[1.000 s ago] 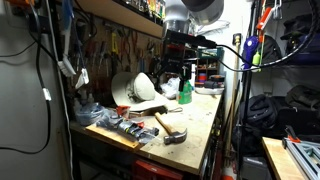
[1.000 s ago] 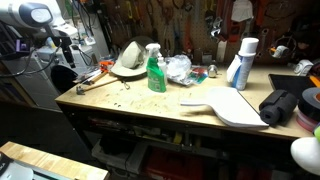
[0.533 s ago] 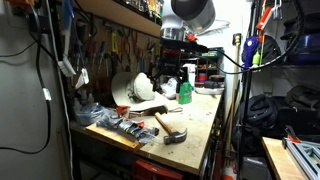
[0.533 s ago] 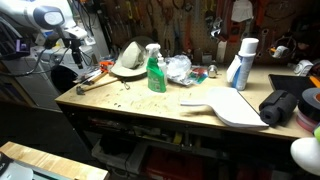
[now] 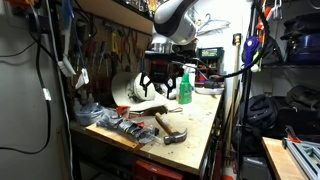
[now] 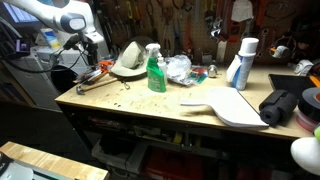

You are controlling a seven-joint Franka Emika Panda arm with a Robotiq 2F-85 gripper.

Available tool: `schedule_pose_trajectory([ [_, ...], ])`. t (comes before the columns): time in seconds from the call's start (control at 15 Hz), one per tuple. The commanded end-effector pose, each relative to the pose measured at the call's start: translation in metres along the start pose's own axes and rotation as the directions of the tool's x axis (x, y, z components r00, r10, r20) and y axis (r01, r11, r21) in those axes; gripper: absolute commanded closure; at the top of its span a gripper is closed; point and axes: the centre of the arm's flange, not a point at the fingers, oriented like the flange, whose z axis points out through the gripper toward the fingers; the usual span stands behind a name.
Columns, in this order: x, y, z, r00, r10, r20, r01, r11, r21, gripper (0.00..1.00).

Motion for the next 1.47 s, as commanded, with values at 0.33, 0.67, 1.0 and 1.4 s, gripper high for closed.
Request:
schedule_pose_trajectory([
  [0.33, 0.030, -0.068, 0.009, 0.985, 0.140, 0.099, -0.144, 0.989, 0.040, 0.00],
  [0.67, 0.033, -0.095, 0.019, 0.981, 0.149, 0.122, -0.160, 0.983, 0.085, 0.00],
  [1.0, 0.032, -0.112, 0.033, 0.980, 0.133, 0.147, -0.148, 0.984, 0.097, 0.00],
  [1.4, 0.032, -0.118, 0.046, 0.980, 0.134, 0.145, -0.147, 0.986, 0.083, 0.10],
])
